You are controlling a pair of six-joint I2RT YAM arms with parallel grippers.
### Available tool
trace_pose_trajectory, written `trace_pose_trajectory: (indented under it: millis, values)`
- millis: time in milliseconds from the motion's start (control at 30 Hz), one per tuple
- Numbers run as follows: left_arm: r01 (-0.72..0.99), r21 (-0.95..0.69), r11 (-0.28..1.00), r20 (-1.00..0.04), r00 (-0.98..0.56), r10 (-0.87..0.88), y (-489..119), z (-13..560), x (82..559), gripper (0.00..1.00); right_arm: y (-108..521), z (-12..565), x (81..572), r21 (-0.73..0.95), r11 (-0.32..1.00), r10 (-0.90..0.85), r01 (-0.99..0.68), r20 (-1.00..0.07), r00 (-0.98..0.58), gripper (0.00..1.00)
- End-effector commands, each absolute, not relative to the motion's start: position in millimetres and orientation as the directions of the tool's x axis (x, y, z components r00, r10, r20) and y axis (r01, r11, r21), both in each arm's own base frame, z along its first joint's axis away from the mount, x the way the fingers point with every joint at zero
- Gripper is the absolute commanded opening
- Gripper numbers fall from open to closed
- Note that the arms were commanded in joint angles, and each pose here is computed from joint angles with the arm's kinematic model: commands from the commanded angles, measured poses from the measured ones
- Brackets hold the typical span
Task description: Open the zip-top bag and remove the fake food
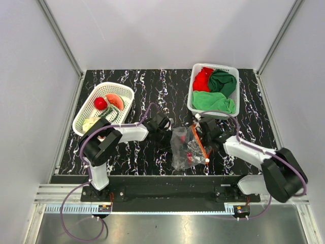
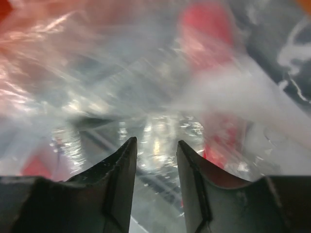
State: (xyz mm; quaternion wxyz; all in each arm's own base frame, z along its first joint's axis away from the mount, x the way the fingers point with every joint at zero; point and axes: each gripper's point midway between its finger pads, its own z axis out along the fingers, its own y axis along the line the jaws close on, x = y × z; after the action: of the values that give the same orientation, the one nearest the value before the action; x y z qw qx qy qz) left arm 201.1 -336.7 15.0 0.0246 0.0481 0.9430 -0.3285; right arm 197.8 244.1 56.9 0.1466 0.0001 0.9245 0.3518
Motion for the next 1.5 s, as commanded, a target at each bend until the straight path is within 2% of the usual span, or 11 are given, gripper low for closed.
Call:
trace_pose_trajectory:
  millis: [0,233,733,833,933,1000,1067,1167,1267,1333,1467]
  values:
    - [0.097,-0.425,0.9,0.0,-0.994,0.107,-293,-38,177,0.2,245,106,209,0.638,0.74,0.077,-0.213,-0.395,-0.915,0.48]
    - [0.097,-0.446,0.89,-0.005,-0.994,0.106,-299,-31,179,0.2,239,62,195,0.611,0.781,0.057,-0.132,-0.28,-0.958,0.49]
    - [0.115,-0.471,0.875,0.01,-0.991,0.135,-315,-28,175,0.19,248,15,206,0.585,0.804,0.025,-0.108,-0.216,-0.976,0.5]
    - [0.114,-0.467,0.877,0.007,-0.991,0.132,-314,-28,175,0.18,245,13,208,0.56,0.822,0.03,-0.099,-0.216,-0.976,0.41]
    - [0.13,-0.453,0.882,-0.018,-0.99,0.137,-308,-23,180,0.2,239,30,209,0.551,0.827,0.039,-0.11,-0.251,-0.967,0.22]
    - [0.163,-0.444,0.881,-0.054,-0.986,0.156,-301,-12,185,0.28,235,47,211,0.55,0.828,0.068,-0.112,-0.297,-0.953,0.06]
    - [0.211,-0.426,0.88,-0.103,-0.977,0.184,-294,-3,192,0.37,231,57,208,0.55,0.827,0.073,-0.114,-0.307,-0.949,0.0]
    - [0.297,-0.437,0.849,-0.186,-0.953,0.238,-289,23,196,0.58,230,78,206,0.567,0.815,0.09,-0.12,-0.328,-0.941,0.0]
    - [0.383,-0.462,0.8,-0.291,-0.918,0.271,-285,59,192,0.66,232,90,207,0.583,0.804,0.105,-0.118,-0.333,-0.937,0.0]
    - [0.423,-0.465,0.778,-0.341,-0.896,0.283,-281,72,189,0.77,232,90,207,0.583,0.806,0.111,-0.108,-0.327,-0.938,0.0]
    - [0.514,-0.485,0.708,-0.494,-0.829,0.263,-276,121,182,0.84,233,94,208,0.579,0.809,0.108,-0.1,-0.314,-0.943,0.0]
